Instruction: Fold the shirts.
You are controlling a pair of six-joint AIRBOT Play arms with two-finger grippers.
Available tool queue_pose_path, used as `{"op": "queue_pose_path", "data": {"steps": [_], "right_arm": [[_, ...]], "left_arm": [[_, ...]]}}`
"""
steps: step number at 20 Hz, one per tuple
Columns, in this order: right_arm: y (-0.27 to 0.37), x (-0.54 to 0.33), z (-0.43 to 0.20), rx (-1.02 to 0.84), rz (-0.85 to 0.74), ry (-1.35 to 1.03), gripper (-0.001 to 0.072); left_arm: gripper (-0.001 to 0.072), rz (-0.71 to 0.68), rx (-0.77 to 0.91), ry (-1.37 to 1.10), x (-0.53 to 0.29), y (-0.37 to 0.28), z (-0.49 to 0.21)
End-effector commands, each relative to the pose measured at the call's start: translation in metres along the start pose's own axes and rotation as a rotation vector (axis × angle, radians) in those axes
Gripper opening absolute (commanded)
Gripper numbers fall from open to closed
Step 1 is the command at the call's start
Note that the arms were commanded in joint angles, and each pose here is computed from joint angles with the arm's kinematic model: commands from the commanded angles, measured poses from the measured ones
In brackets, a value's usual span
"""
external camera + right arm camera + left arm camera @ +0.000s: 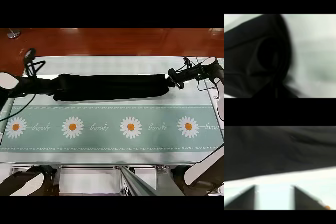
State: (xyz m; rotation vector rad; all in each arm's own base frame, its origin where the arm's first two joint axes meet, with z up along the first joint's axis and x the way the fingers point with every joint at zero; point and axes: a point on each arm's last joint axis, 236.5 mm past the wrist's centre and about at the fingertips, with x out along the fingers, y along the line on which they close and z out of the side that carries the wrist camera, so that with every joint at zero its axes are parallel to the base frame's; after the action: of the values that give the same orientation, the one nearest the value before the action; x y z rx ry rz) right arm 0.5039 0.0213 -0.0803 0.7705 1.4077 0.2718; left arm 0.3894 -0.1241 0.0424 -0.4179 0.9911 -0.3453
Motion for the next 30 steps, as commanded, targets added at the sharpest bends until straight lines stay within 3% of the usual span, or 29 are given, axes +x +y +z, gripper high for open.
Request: {"op": "queue_pose_path", "data": {"steps": [1,5,12,16,19,22,27,30], "right_arm": [[0.032,-0.027,-0.013,-0.123,-0.023,0.02,0.0024],[0.05,-0.107,-0.041,-0.25,-0.179,-0.079,0.0023],[0.071,-0.202,-0.18,-0.299,-0.248,-0.335,0.0023],[0.075,-0.205,-0.243,-0.27,-0.212,-0.419,0.0023],[0.083,-0.215,-0.256,-0.281,-0.2,-0.467,0.0024],[0.086,-0.214,-0.258,-0.275,-0.185,-0.462,0.0024],[0.098,-0.217,-0.249,-0.286,-0.14,-0.507,0.0024],[0.098,-0.211,-0.245,-0.273,-0.124,-0.485,0.0024]], "left_arm": [[0.0029,-0.072,0.114,0.046,0.02,-0.043,-0.023],[0.003,-0.148,0.183,0.072,0.032,-0.085,-0.039],[0.0028,-0.246,0.291,-0.043,0.058,-0.172,-0.052],[0.0028,-0.306,0.371,0.127,0.113,-0.228,-0.089],[0.0027,-0.355,0.416,0.27,0.159,-0.274,-0.128],[0.0028,-0.402,0.34,0.466,0.192,-0.306,-0.186],[0.0029,-0.525,0.318,0.699,0.193,-0.346,-0.277],[0.0029,-0.571,0.319,0.717,0.177,-0.356,-0.269]]}}
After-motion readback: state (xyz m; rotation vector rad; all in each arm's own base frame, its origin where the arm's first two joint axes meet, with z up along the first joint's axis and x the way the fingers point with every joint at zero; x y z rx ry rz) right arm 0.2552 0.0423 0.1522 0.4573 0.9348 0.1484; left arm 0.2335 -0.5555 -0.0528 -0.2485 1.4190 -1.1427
